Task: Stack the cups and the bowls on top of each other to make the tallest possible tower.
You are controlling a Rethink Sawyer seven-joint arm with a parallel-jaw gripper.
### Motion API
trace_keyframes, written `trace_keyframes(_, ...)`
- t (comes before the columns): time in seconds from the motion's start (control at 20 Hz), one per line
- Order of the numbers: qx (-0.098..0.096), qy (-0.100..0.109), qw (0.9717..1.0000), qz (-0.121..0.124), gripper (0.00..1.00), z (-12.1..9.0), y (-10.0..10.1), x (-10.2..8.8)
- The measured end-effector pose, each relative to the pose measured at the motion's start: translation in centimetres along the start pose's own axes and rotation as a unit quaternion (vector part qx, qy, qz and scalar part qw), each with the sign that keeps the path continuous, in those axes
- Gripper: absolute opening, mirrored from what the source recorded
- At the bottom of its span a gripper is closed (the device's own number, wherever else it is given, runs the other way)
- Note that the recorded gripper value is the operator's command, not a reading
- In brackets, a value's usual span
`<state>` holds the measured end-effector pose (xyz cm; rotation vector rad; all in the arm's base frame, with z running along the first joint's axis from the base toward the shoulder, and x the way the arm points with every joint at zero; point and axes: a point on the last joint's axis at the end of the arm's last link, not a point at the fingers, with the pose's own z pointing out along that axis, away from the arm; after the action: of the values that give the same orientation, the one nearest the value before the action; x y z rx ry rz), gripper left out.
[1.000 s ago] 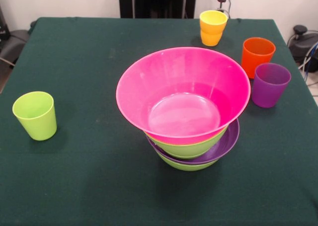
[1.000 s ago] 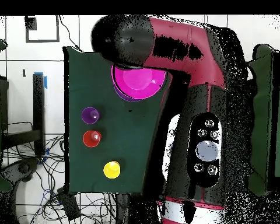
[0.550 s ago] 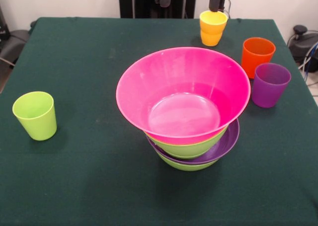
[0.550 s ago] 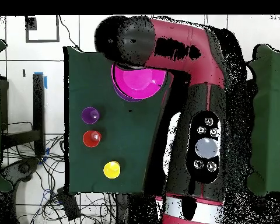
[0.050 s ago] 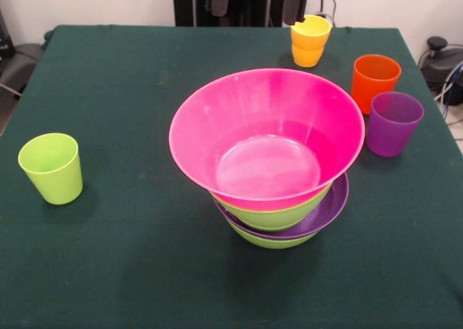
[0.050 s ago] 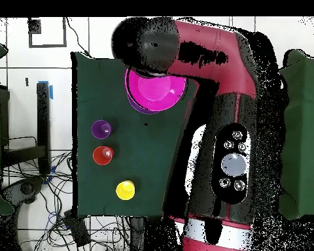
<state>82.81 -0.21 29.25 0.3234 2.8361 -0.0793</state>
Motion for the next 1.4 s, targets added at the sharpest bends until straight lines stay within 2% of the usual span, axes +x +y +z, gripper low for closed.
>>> trace_keyframes(0.75, 0.001, -0.017, 0.9998, 0.007, 1.0, -1.2, -0.8, -1.4)
trace_keyframes(1.1, 0.002, -0.016, 0.9996, 0.022, 1.0, -1.0, -3.1, -1.9)
trace_keyframes(1.4, 0.002, -0.014, 0.9988, 0.047, 1.0, -0.5, -6.8, -2.6)
